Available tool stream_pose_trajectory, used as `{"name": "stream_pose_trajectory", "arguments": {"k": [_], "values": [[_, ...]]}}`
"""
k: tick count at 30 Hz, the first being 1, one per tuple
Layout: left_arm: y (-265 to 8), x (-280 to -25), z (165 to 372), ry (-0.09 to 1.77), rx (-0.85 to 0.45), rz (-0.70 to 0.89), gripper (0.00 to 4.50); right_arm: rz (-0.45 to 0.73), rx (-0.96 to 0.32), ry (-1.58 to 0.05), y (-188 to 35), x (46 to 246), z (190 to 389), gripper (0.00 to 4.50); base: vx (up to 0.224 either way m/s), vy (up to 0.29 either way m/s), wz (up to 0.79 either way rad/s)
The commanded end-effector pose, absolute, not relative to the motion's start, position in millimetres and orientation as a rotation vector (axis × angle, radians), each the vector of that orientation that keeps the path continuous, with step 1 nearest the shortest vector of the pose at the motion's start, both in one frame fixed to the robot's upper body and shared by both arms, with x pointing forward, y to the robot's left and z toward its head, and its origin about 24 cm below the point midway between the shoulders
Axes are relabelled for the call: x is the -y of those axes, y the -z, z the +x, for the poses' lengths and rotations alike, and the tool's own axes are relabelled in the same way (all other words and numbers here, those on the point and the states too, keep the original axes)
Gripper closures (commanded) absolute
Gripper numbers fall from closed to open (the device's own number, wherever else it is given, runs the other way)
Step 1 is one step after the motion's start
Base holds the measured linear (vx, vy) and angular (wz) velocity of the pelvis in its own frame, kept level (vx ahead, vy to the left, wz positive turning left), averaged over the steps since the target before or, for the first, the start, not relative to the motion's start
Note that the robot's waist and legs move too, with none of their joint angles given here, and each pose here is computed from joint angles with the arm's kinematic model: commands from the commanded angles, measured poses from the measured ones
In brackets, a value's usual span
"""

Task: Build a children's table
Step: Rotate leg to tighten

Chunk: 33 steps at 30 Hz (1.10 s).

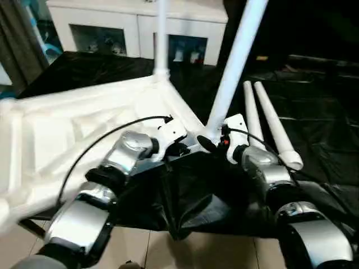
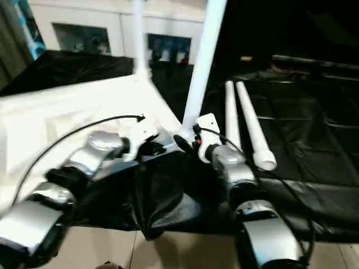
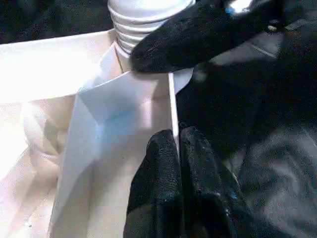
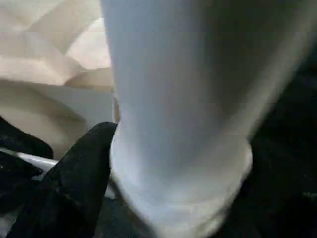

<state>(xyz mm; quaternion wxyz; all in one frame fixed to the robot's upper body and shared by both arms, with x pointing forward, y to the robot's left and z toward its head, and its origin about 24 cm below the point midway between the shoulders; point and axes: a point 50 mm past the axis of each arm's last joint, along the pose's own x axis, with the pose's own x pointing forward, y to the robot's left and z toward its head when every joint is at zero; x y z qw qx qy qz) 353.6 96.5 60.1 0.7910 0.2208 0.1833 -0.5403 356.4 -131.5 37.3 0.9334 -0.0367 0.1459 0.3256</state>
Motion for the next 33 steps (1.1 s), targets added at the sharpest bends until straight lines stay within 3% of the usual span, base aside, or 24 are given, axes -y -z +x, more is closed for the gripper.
{"name": "stream_pose_trajectory", "arguments": {"k": [1, 8, 14, 15, 22, 28, 30, 32, 33], "values": [[-59.8, -89.5, 343.5, 1.31, -0.359, 0.483, 4.5, -0.123, -0.325, -0.728, -34.1, 141.2, 350.9, 0.74, 0.0, 0.0, 0.0], [-62.5, -105.3, 334.5, 1.43, -0.377, 0.441, 4.5, -0.113, -0.342, -0.969, -43.6, 155.5, 336.6, 0.74, 0.0, 0.0, 0.0], [-63.0, -108.3, 333.3, 1.438, -0.38, 0.449, 4.5, -0.089, -0.337, -1.04, -46.6, 155.6, 332.8, 0.74, 0.0, 0.0, 0.0], [-62.9, -108.0, 333.1, 1.438, -0.38, 0.448, 4.5, -0.076, -0.333, -1.054, -47.2, 154.3, 332.2, 1.0, 0.0, 0.0, 0.0], [-62.3, -109.9, 332.0, 1.44, -0.388, 0.455, 4.5, -0.077, -0.364, -1.098, -44.3, 151.8, 327.2, 1.39, 0.0, 0.0, 0.0], [-60.4, -110.1, 332.2, 1.42, -0.388, 0.446, 4.5, -0.051, -0.374, -1.052, -37.9, 149.2, 326.0, 1.65, 0.0, 0.0, 0.0], [-59.0, -108.3, 335.6, 1.369, -0.39, 0.458, 4.5, -0.051, -0.389, -0.982, -32.8, 148.9, 328.1, 1.67, 0.0, 0.0, 0.0], [-54.2, -104.6, 347.2, 1.194, -0.415, 0.493, 4.5, -0.016, -0.434, -0.774, -19.6, 146.9, 333.9, 1.68, 0.0, 0.0, 0.0], [-54.2, -104.4, 347.6, 1.189, -0.415, 0.493, 4.5, -0.014, -0.435, -0.769, -19.3, 146.8, 334.0, 1.68, 0.0, 0.0, 0.0]]}}
